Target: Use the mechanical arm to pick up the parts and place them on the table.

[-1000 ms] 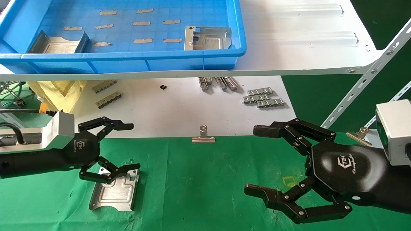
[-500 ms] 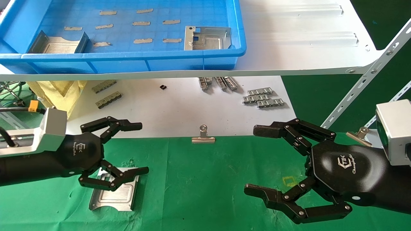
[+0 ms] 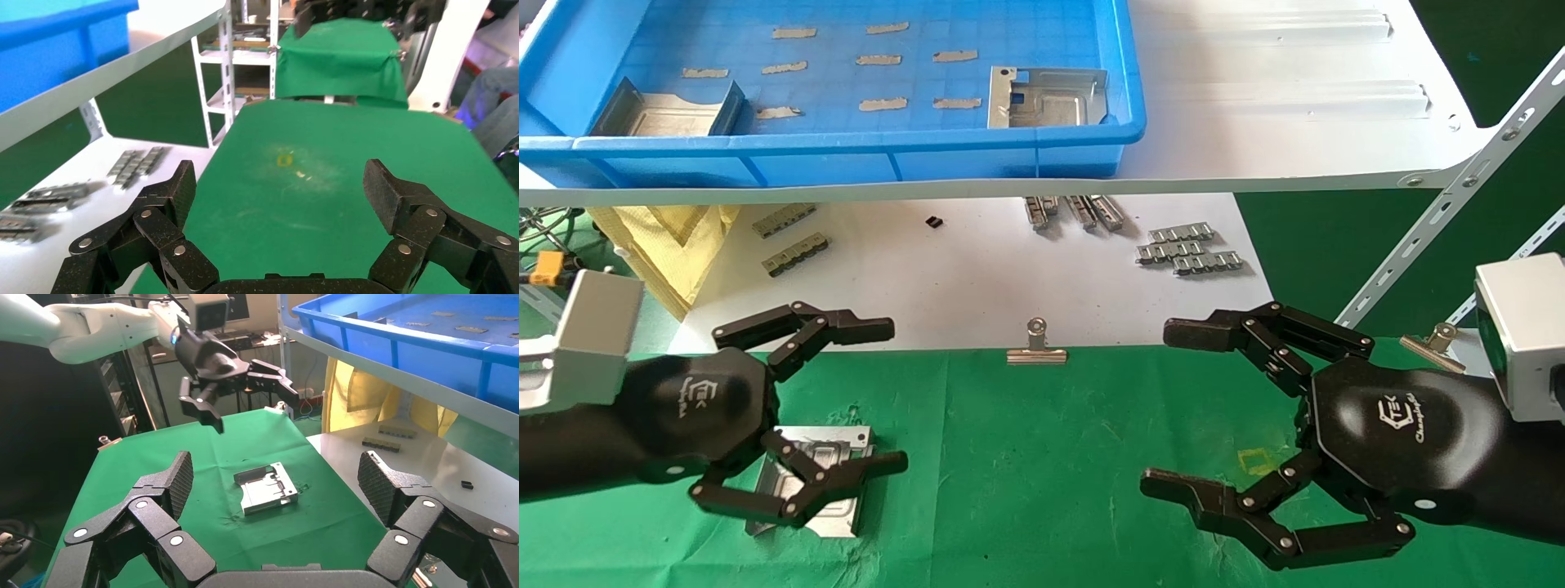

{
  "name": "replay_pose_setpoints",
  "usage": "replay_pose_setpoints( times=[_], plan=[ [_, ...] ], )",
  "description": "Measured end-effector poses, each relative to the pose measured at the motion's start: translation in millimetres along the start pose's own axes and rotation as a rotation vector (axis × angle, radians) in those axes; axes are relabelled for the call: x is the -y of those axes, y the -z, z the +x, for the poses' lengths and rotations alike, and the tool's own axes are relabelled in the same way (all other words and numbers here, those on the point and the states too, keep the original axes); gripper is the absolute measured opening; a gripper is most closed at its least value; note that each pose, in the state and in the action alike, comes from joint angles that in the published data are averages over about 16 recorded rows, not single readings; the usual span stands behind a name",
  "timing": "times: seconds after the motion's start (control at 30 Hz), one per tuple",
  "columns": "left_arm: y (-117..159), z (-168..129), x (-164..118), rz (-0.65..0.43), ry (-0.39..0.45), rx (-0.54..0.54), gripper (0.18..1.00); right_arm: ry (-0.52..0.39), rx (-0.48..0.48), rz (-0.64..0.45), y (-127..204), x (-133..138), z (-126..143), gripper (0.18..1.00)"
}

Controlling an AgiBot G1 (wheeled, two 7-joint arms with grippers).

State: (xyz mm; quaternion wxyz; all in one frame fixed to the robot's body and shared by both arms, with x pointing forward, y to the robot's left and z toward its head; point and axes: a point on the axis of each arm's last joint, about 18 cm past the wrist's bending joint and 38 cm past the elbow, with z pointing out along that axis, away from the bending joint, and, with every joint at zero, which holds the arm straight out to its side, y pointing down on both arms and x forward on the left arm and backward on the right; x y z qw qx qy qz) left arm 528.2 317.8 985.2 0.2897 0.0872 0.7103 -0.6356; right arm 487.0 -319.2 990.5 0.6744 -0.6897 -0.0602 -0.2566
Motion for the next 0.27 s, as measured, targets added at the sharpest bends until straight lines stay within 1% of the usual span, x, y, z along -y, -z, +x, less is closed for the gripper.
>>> replay_pose_setpoints(
  times=[0.27],
  plan=[
    [-0.5,12.1,10.4,0.021,0.016,-0.02,1.001,0.0,0.0,0.0,0.0,0.0,0.0,1.001]
  ],
)
